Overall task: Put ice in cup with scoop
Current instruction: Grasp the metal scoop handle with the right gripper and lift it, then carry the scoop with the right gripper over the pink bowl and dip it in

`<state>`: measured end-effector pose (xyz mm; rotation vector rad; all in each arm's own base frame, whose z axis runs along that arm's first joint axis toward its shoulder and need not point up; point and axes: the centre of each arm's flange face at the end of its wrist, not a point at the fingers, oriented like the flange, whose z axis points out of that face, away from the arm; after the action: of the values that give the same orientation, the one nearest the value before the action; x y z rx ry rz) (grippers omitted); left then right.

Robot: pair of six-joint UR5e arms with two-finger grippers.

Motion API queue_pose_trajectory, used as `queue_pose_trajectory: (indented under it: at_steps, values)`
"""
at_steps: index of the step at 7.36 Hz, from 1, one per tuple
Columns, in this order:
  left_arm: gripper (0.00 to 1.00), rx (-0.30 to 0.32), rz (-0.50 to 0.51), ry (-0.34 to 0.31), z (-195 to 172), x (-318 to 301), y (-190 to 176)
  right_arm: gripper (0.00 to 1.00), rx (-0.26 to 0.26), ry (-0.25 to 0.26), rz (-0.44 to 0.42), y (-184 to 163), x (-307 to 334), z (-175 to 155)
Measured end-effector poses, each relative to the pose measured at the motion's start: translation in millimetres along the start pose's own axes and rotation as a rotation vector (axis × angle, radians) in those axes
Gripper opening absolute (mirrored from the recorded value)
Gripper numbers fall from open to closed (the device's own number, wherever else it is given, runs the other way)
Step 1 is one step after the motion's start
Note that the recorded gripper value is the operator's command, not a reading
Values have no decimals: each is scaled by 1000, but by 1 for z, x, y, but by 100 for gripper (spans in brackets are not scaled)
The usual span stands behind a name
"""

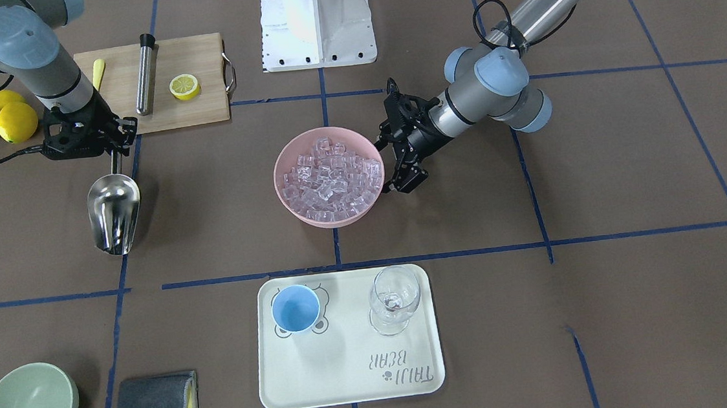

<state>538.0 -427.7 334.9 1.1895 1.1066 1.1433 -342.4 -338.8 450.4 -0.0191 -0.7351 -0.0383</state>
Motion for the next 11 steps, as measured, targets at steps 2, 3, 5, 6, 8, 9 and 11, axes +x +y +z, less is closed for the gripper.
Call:
queue_pose_trajectory:
  at_steps: [2, 3, 5, 6, 8, 9, 11]
  values:
    - [100, 1, 0, 0, 0, 0, 0, 0, 20, -27, -190, 3, -10, -17]
    - [100, 1, 1, 0, 0, 0, -1, 0, 42, -45, -324, 2, -16, -30]
    - [100, 1, 1, -1, 0, 0, -1, 0, 90, -73, -530, -11, -39, -54]
    - [100, 2, 1, 0, 0, 0, -1, 0, 85, -68, -574, -13, -50, -62]
    - [100, 1, 0, 0, 0, 0, 0, 0, 57, -56, -613, -3, -76, -81]
    - [100, 0, 0, 0, 0, 0, 0, 0, 42, -44, -613, -1, -93, -98]
    - [100, -1, 0, 0, 1, 0, 0, 0, 13, 25, -626, 5, -151, -123]
